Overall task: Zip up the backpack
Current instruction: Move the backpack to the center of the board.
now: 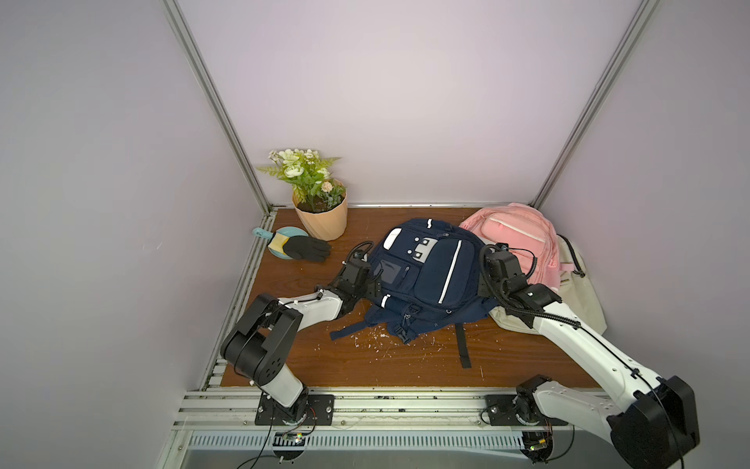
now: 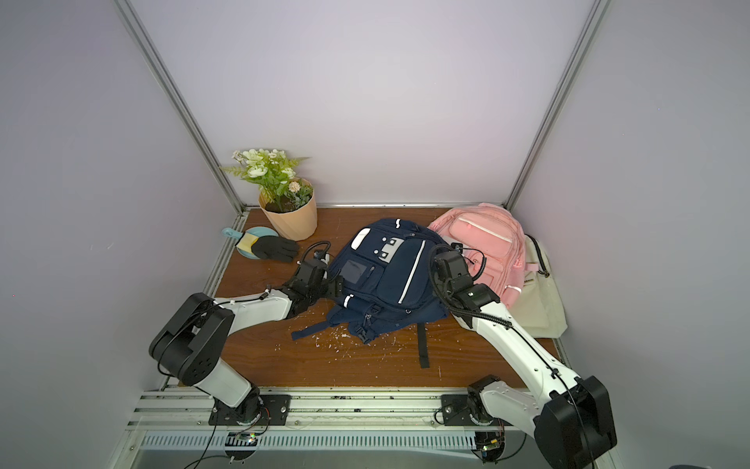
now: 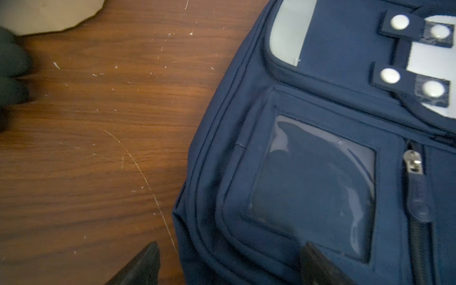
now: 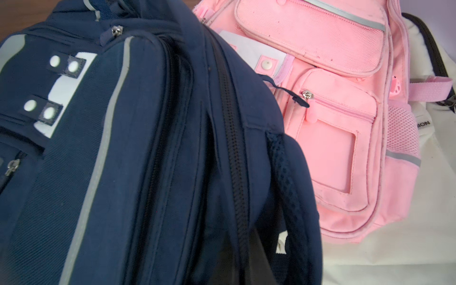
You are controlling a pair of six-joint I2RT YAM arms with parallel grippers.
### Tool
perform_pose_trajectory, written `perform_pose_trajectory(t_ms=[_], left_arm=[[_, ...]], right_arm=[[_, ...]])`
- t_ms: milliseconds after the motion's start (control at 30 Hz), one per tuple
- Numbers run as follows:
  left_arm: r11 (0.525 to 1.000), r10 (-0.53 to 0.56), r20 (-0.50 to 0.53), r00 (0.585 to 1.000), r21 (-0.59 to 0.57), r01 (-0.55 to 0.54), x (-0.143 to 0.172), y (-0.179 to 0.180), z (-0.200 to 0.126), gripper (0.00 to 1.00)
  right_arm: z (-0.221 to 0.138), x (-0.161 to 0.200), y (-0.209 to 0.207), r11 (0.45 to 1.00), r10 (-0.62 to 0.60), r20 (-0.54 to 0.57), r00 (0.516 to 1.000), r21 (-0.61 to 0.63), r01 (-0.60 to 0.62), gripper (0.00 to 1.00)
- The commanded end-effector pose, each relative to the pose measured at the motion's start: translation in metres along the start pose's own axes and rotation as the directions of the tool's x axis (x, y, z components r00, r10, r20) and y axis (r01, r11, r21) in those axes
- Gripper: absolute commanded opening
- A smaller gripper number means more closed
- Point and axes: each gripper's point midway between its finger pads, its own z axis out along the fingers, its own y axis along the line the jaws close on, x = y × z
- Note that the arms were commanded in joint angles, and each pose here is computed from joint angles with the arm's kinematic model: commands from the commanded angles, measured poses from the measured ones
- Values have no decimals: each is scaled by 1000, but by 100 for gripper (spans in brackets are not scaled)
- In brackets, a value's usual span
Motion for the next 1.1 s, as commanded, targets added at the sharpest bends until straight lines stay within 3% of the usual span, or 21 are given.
perform_pose_trajectory(t_ms=[0, 67, 167, 333, 433, 500, 667, 800, 967, 1067], left_arm=[[999, -31, -29, 999, 25, 32, -4, 3, 15, 100], [999, -16, -45, 999, 38, 18, -1, 0, 22, 99], [997, -5, -70, 998, 72, 10, 5, -5, 28, 86], [990, 10, -112, 994, 142, 6, 30, -15, 22, 51], [987, 48, -123, 991, 161, -28, 53, -28, 4, 21], [980, 78, -118, 990, 193, -55, 68, -48, -17, 12], [947, 174, -64, 983, 285, -149, 112, -111, -79, 1], [923, 168, -26, 985, 354, -148, 134, -137, -113, 0], [887, 220, 79, 972, 398, -233, 143, -174, -152, 0], [884, 169, 107, 980, 423, -199, 144, -179, -161, 0]], right_arm=[[-9, -41, -6, 997, 76, 122, 990, 25, -80, 0], [-8, -41, -5, 997, 76, 121, 990, 24, -79, 0], [-4, -41, -1, 997, 74, 121, 990, 16, -77, 0], [6, -47, 17, 997, 69, 108, 992, -38, -65, 0], [16, -56, 36, 994, 74, 102, 992, -90, -65, 0], [28, -63, 50, 992, 74, 93, 993, -111, -63, 0], [63, -87, 91, 987, 61, 50, 997, -151, -52, 0], [76, -106, 132, 967, 68, 39, 997, -248, -56, 3], [73, -105, 219, 927, -7, 20, 1000, -374, 14, 4], [63, -87, 281, 874, -46, -14, 999, -485, 33, 0]])
